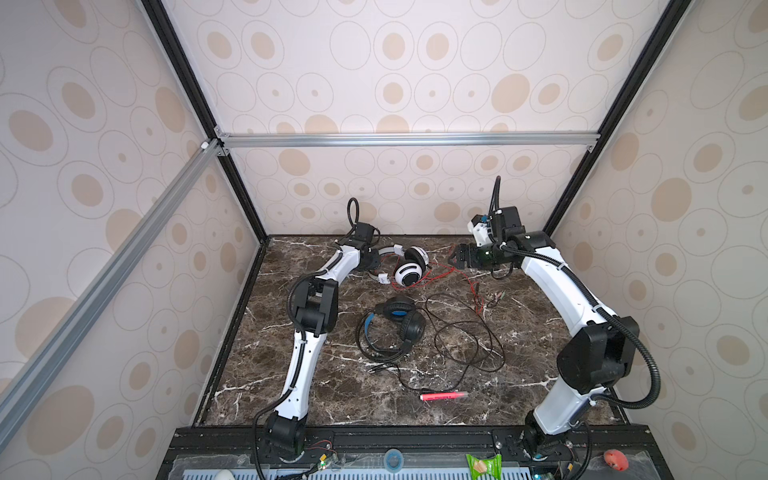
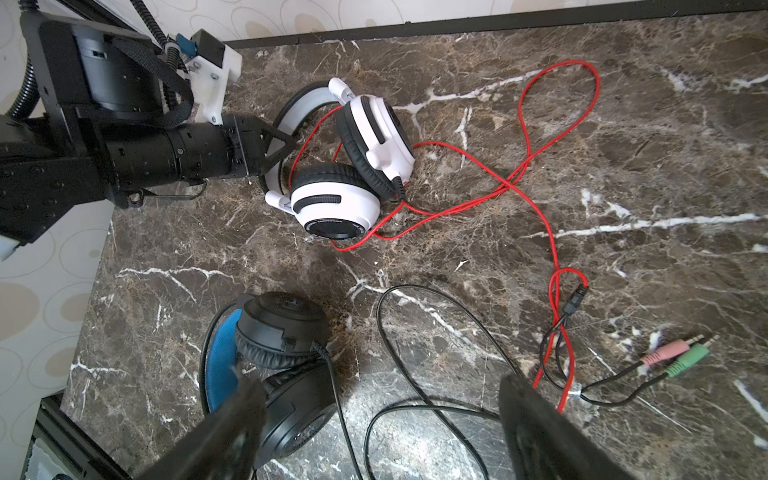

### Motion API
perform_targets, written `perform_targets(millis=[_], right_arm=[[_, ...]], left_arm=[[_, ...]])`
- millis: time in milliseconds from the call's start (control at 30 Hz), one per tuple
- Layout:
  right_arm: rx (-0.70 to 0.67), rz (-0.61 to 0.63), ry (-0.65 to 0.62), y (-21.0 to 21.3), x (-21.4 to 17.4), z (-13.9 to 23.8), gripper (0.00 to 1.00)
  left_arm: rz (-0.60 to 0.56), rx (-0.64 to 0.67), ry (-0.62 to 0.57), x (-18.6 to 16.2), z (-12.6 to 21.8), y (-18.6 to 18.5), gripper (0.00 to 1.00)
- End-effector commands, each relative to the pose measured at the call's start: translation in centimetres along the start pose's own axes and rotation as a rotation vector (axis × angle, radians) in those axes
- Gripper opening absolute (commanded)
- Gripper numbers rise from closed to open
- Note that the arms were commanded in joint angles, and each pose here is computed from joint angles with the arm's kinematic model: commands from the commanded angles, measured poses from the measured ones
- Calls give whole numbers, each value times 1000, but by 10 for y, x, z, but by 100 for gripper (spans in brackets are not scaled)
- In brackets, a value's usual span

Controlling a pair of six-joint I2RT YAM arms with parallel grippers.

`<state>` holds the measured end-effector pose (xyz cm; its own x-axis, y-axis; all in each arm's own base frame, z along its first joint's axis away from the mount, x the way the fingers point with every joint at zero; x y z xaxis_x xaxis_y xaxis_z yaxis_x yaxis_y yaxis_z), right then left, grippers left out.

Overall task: Wrap the headphones
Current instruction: 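Grasp the white headphone band with the left gripper and lift it up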

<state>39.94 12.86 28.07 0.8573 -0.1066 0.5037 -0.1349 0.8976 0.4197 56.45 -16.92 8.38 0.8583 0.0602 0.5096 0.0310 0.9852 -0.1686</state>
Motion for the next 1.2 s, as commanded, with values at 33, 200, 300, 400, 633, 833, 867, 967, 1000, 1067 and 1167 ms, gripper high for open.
perform_targets(millis=[33,200,300,400,633,833,867,967,1000,1067,1167], right_arm=[[22,-4,-6,4,-4,9,90],[16,-5,-6,4,-4,9,90],[24,-9,-3,4,-5,10,89],[55,-17,-7,6,-7,7,89],[225,-8,-77,26,2,10,88],[372,-7,-148,42,5,10,88],[383,-6,-150,44,4,9,88],[421,6,-157,52,2,6,88],[437,14,-160,56,2,5,88],[470,24,-173,60,5,3,88],[586,54,-211,84,7,2,89]], left_arm=[[13,45,11,-5,-13,9,16],[3,76,15,-13,-26,15,5],[2,67,-9,-6,-19,14,0],[3,29,-73,16,4,11,0],[-19,70,-320,83,113,21,0],[-51,123,-452,107,198,26,0],[-53,129,-467,108,212,26,0],[-55,133,-515,110,250,26,0],[-55,127,-529,110,262,26,0],[-59,108,-557,110,288,24,0],[-60,94,-579,105,320,23,0]])
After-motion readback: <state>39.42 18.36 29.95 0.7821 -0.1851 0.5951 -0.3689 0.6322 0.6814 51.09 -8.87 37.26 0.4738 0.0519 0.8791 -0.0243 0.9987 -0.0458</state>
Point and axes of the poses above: each gripper's point midway between its finger pads, its own z axis back along the fingers, its own y axis along the line the jaws close on, x = y × z, the point moved 6 cm from there along z, back along the fingers, and after that the axes turned 7 degrees about -z, right-handed, at the moved point
